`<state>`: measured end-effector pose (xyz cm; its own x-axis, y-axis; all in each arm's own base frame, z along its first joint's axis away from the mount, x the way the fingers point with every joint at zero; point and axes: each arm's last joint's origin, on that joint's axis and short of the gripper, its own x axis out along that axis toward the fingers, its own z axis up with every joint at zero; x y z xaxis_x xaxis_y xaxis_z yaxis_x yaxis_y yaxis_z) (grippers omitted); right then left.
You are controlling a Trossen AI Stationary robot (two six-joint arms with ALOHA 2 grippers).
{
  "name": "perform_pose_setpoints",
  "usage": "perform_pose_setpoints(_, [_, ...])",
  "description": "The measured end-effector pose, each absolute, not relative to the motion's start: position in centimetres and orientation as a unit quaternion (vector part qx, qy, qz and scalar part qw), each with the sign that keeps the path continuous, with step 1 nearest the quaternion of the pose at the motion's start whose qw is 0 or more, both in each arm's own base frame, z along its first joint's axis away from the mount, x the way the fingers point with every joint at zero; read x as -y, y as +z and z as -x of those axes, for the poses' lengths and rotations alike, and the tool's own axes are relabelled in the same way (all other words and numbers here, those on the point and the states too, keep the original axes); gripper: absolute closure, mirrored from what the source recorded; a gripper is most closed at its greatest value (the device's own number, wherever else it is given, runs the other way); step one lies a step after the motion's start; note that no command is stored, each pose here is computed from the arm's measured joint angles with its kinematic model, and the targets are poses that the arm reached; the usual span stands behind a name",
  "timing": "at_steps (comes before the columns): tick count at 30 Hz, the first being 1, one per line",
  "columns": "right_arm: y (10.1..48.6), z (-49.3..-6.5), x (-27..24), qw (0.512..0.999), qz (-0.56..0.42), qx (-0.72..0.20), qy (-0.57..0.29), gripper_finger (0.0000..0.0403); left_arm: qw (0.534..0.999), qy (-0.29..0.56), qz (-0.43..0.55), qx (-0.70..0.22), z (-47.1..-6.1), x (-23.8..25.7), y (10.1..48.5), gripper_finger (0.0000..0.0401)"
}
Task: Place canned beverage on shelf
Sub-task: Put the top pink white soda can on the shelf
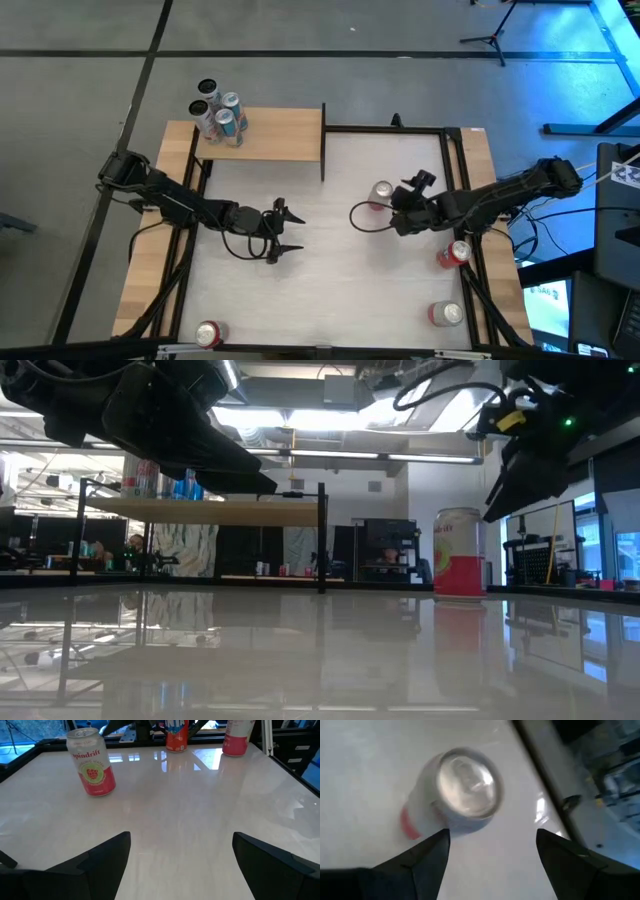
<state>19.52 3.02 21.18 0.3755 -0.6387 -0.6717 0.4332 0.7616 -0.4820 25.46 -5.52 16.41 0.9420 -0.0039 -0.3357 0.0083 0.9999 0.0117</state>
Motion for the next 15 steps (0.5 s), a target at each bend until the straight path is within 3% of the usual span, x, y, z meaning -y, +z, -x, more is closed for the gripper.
perform_pose_setpoints(9, [21.5,-20.6,-4.2,0.862,0.046,-0.433,-0.260,0.0110,0.985,-0.003,-0.007,-0.170,-25.5,5.5,16.4,0.0061])
perform_pose_setpoints(15, [20.1,-20.3,-3.8,0.858,0.078,-0.417,-0.288,0.0110,0.985,-0.003,-0.006,-0.170,-25.5,5.5,16.4,0.0061])
